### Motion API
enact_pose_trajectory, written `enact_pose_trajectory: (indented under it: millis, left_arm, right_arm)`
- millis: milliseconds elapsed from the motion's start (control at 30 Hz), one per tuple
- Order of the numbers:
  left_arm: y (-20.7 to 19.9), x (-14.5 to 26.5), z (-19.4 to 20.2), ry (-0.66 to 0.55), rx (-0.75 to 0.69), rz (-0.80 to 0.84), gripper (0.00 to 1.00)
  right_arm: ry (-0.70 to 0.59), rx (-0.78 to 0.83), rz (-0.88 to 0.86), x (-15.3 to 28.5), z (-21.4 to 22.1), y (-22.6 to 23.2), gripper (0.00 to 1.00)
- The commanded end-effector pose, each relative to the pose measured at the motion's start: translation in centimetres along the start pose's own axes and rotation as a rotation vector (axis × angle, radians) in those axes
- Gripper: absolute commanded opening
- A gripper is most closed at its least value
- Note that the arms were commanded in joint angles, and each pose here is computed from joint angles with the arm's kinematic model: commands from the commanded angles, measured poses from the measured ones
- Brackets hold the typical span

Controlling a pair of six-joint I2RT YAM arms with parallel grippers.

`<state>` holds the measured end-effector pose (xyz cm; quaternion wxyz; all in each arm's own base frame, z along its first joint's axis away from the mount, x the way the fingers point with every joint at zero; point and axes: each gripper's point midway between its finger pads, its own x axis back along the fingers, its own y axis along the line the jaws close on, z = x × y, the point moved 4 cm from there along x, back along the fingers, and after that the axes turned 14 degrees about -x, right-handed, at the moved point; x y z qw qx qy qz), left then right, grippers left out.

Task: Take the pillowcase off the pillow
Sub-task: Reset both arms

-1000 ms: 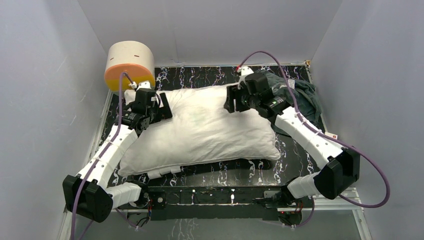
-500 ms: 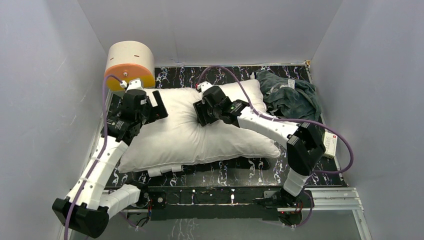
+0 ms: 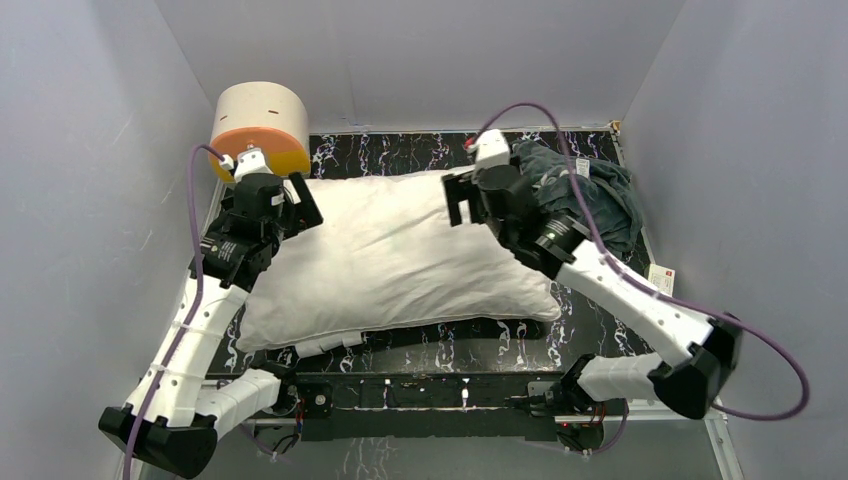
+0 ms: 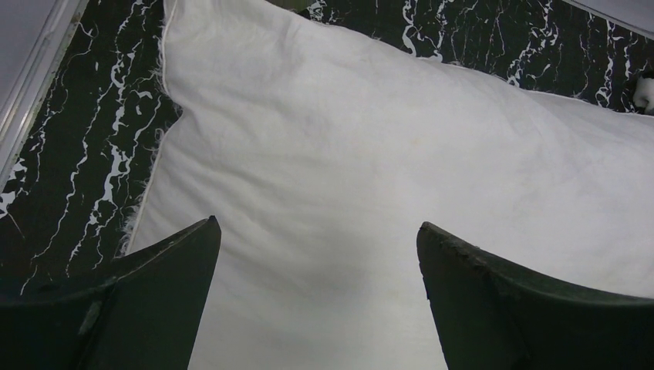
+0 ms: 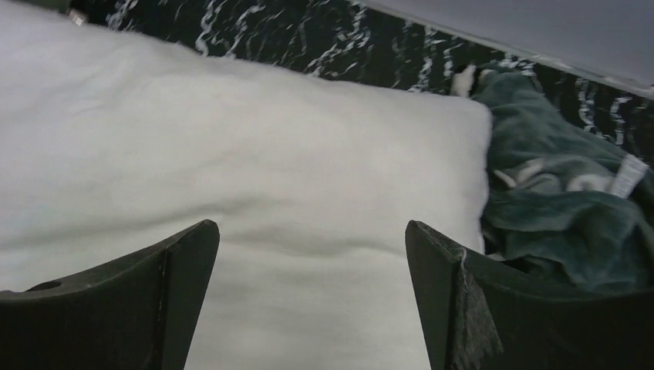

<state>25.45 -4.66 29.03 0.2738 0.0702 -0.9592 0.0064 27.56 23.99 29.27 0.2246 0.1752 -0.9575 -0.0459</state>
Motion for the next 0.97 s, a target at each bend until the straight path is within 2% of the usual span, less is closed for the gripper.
enact_pose_trajectory:
  millis: [0,100,267,533,933]
  left_arm:
    - [1.4,1.6,-1.6,-0.055,0.027,-0.066,0.98]
    - [1.8,2.0,-2.0,-0.068,0.029,-0.079,0.98]
    - [2.1,2.3,-2.3,-0.078,0.026,-0.091,0.98]
    - [2.2,2.6,-2.3,-0.088,0.026,-0.091,0.98]
    - [2.7,2.8,-2.7,-0.084,0.049,-0.135,0.99]
  right_arm:
    - [-0.296,-0.089,0.279,4.0,-5.2,-6.4,0.99]
    - [-0.344,-0.199,0.379,5.4,-5.9,-11.0,0.99]
    - [-0.277,-0.344,0.403,5.4,-4.5,-15.3,0.99]
    - [-0.187,-0.341,0.274,5.2,-2.5,-14.0,0.99]
    - [-0.218,-0.321,0.197,5.8,-3.8,-13.1,0.99]
